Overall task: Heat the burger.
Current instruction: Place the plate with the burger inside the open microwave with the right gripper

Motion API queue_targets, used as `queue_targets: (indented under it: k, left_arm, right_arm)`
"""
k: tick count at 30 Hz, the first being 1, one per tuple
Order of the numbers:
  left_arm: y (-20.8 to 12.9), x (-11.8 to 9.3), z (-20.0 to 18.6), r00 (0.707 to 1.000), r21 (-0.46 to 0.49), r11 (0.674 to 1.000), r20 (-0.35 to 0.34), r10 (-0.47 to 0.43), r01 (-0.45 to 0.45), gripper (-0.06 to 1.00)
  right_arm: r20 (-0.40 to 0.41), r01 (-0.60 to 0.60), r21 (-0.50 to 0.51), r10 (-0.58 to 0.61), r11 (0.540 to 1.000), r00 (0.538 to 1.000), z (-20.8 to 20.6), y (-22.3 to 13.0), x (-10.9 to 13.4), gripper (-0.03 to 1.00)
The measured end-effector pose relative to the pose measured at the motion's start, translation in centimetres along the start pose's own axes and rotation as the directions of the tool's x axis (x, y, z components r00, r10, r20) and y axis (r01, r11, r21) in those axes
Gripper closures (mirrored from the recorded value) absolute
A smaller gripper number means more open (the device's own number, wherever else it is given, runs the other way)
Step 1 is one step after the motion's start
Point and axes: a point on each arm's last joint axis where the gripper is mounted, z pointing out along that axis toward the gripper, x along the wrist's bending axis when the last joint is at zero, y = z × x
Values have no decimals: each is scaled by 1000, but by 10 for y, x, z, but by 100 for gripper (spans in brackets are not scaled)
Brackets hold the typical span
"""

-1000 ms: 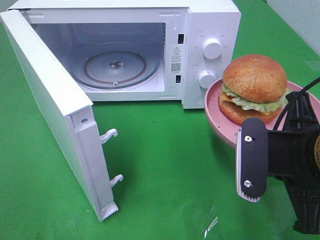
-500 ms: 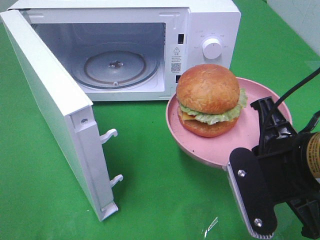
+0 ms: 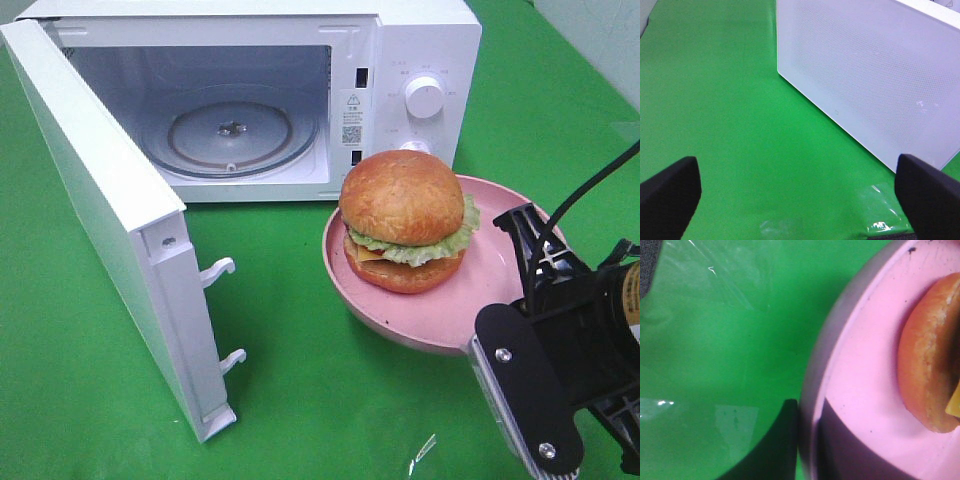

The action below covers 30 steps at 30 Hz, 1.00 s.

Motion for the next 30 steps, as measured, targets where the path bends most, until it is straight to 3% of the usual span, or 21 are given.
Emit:
queue_targets:
  k: [19, 30]
  left_arm:
    - [0, 0, 0, 1000, 0, 1000, 0, 0, 0, -3]
    - [0, 0, 0, 1000, 0, 1000, 0, 0, 0, -3]
  right_arm:
    - [-11, 73, -56, -74, 996, 997, 3, -25, -4, 91]
    - [33, 116, -31, -115, 993, 993, -1, -28, -22, 91]
